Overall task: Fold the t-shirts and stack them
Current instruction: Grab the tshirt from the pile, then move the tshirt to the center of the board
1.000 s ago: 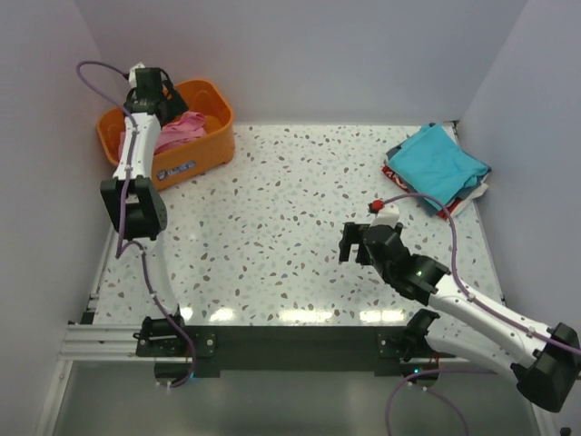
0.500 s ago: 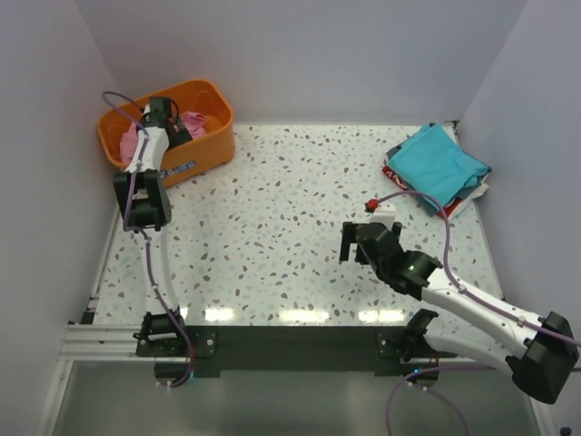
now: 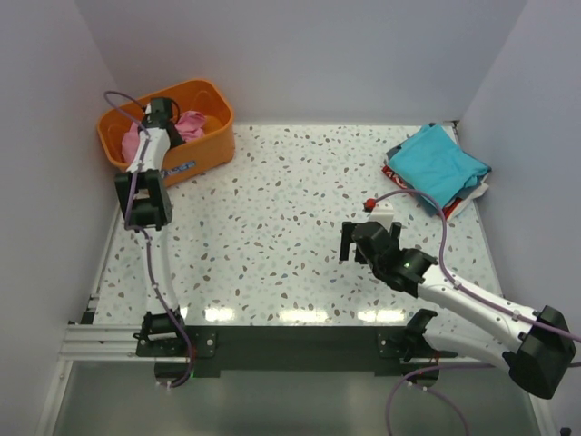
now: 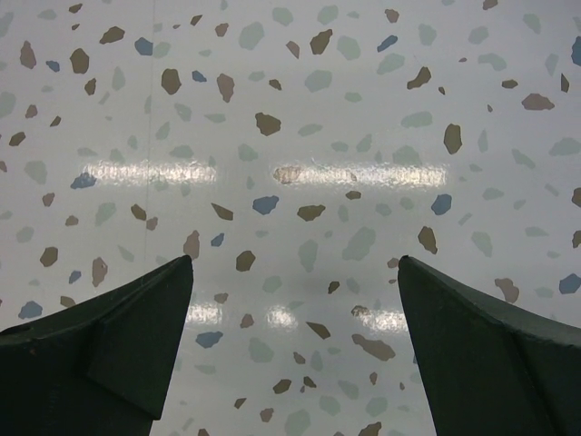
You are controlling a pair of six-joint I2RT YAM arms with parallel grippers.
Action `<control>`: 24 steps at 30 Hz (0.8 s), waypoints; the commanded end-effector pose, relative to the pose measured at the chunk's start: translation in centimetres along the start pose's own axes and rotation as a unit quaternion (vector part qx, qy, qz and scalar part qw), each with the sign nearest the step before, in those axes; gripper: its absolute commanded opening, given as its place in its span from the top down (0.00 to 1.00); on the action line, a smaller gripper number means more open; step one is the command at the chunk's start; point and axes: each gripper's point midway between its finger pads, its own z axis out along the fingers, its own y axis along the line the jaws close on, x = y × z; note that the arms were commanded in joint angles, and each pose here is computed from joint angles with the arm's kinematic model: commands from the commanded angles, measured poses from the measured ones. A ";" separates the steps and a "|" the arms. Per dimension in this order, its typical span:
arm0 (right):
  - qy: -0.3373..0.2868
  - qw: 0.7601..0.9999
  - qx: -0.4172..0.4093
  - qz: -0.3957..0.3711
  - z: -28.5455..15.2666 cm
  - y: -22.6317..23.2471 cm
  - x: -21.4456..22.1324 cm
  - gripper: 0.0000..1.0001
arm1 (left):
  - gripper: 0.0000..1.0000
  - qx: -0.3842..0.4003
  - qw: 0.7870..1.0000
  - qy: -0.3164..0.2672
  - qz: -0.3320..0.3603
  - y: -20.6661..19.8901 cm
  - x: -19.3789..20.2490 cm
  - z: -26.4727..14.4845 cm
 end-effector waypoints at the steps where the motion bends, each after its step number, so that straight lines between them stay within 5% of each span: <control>1: -0.025 0.999 0.004 0.020 -0.4 0.3 -1.9 0.01 | 1.00 0.033 0.999 -0.027 -0.005 -0.9 -2.9 -3.2; 8: -0.022 1.000 0.002 0.017 -0.3 0.4 -1.7 0.01 | 1.00 0.107 0.982 -0.146 -0.046 -3.5 -12.3 -13.1; 15: -0.024 1.000 0.001 0.018 -0.4 0.3 -1.7 0.01 | 1.00 0.189 0.961 -0.196 -0.053 -5.6 -16.0 -20.4; 24: -0.030 0.999 -0.009 0.025 -0.7 0.5 -1.9 0.01 | 1.00 0.280 0.915 -0.290 -0.009 -9.0 -18.5 -34.6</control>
